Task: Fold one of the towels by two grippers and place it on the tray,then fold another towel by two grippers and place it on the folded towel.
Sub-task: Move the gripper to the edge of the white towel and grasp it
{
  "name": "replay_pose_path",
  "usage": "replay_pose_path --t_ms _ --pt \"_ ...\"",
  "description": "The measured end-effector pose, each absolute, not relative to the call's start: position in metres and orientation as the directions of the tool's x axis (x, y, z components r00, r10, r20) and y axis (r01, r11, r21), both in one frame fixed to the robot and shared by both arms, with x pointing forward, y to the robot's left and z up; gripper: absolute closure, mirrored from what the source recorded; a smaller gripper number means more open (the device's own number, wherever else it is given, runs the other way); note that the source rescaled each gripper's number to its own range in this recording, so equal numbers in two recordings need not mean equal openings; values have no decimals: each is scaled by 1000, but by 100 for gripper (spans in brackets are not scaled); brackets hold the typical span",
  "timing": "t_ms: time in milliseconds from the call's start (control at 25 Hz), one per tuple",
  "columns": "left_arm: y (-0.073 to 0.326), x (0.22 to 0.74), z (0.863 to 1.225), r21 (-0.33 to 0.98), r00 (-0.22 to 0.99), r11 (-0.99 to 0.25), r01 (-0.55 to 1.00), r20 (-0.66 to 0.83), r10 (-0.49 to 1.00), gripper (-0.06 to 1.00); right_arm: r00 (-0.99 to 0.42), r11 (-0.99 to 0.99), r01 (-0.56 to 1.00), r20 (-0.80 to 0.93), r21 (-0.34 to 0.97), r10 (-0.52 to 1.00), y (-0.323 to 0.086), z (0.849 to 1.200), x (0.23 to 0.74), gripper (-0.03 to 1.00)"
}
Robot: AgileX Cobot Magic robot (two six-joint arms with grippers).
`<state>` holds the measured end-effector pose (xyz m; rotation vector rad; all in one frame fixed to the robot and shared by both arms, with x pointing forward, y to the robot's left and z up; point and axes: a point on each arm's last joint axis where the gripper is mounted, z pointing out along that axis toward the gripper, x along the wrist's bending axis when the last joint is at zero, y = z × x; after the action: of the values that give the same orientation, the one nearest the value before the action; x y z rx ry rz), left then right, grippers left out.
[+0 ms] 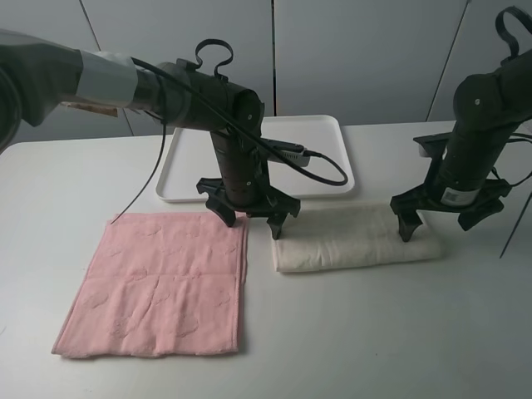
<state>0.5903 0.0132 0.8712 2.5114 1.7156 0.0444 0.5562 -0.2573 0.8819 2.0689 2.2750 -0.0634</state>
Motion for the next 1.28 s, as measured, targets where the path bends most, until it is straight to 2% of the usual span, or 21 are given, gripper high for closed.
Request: replay_pose_path --t_ms 400,760,1120,1200,1280 --pt "14 591 871 100 368 -363 926 -28 930 -5 -89 89 996 -74 1 993 -257 873 557 -3" --pt "13 590 870 97 365 -361 928 -32 931 -5 -47 46 999 -26 -19 999 -249 866 558 42" --pt "13 590 870 97 365 -361 928 -32 931 -5 -46 46 999 -22 -18 999 -248 865 558 51" --pt "13 590 870 97 365 -361 928 -32 931 -5 -37 37 999 -12 -13 999 -247 865 559 62" --pt "13 590 870 97 367 -362 927 -31 930 -5 -43 44 999 4 -11 999 -244 863 557 79"
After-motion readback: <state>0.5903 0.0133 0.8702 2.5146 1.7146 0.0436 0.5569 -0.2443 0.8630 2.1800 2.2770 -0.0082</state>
